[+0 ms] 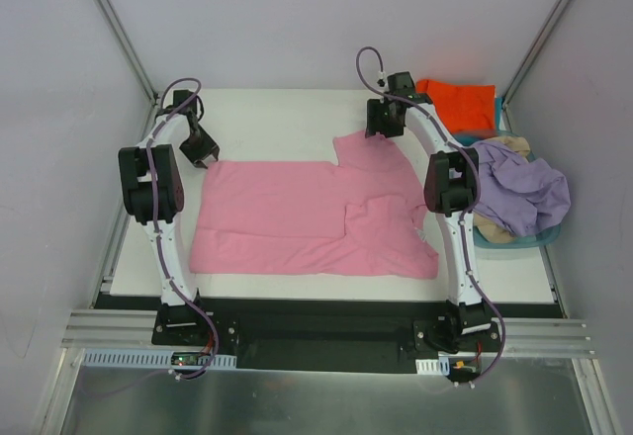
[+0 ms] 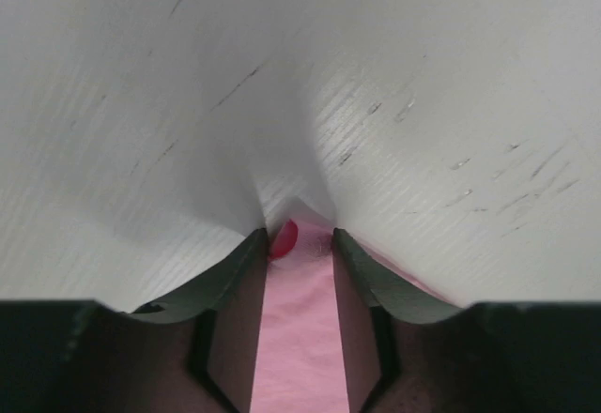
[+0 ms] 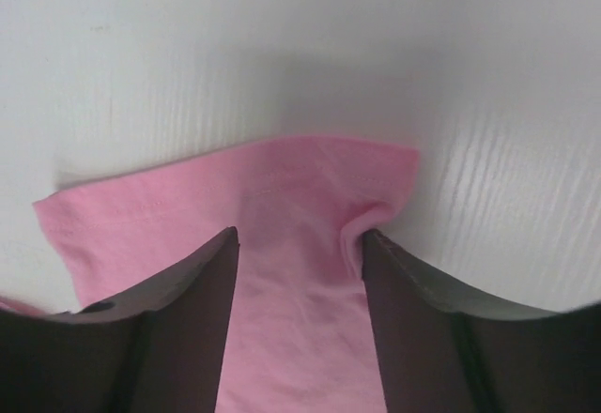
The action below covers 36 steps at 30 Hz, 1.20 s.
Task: Fold and stack the t-shirts
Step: Fold the tshirt
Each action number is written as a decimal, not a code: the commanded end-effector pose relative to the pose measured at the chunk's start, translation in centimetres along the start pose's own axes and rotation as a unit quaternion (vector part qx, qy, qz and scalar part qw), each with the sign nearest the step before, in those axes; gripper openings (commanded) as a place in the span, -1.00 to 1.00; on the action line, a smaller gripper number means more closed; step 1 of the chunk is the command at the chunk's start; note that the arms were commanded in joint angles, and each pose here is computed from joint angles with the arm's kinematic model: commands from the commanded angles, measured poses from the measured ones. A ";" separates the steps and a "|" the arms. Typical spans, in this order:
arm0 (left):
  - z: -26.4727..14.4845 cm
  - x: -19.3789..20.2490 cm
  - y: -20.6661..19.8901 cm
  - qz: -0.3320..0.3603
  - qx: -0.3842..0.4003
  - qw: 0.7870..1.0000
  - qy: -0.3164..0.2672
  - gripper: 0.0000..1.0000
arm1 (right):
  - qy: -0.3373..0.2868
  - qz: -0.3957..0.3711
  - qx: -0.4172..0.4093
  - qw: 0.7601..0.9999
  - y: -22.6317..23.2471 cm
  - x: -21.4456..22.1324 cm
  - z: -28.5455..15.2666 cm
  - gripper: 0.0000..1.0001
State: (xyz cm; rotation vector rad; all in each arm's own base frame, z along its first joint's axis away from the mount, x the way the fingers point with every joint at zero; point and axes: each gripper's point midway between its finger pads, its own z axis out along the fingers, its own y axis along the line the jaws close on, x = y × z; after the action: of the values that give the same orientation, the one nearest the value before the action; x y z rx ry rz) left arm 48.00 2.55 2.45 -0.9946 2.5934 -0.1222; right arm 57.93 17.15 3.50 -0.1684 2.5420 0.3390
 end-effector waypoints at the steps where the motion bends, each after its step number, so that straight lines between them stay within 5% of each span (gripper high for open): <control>1: 1.1 1.1 0.7 -0.005 -0.014 1.000 0.027 -0.48 | 0.005 -0.003 -0.009 1.000 1.3 -0.2 -0.7 -0.11; 4: 1.2 1.3 0.2 0.009 -0.002 0.999 0.034 -1.00 | 0.003 0.001 0.021 1.000 0.7 -0.2 -0.8 -0.36; 9: 0.0 1.1 -0.4 0.019 0.018 0.999 0.033 -1.00 | -0.027 -0.001 0.042 0.999 0.3 -1.6 -1.4 -0.99; 16: -4.1 0.8 -1.1 0.045 0.045 0.998 0.002 -1.00 | -0.098 -0.101 0.029 0.990 4.2 -4.9 -6.9 -0.99; 20: -5.0 2.0 -1.2 0.053 0.062 0.997 0.001 -1.00 | -0.108 -0.127 0.040 0.985 5.4 -3.3 -10.0 -0.99; 36: -10.4 8.8 2.4 0.056 0.118 0.991 -0.023 -1.00 | -0.075 -0.091 0.007 0.993 5.0 9.8 -18.9 -0.99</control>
State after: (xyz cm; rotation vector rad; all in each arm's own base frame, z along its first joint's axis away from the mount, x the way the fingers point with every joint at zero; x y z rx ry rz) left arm 38.08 -1.55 6.37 -0.7971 2.5976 -0.3397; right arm 41.25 17.10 12.39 -0.3848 2.4099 0.2371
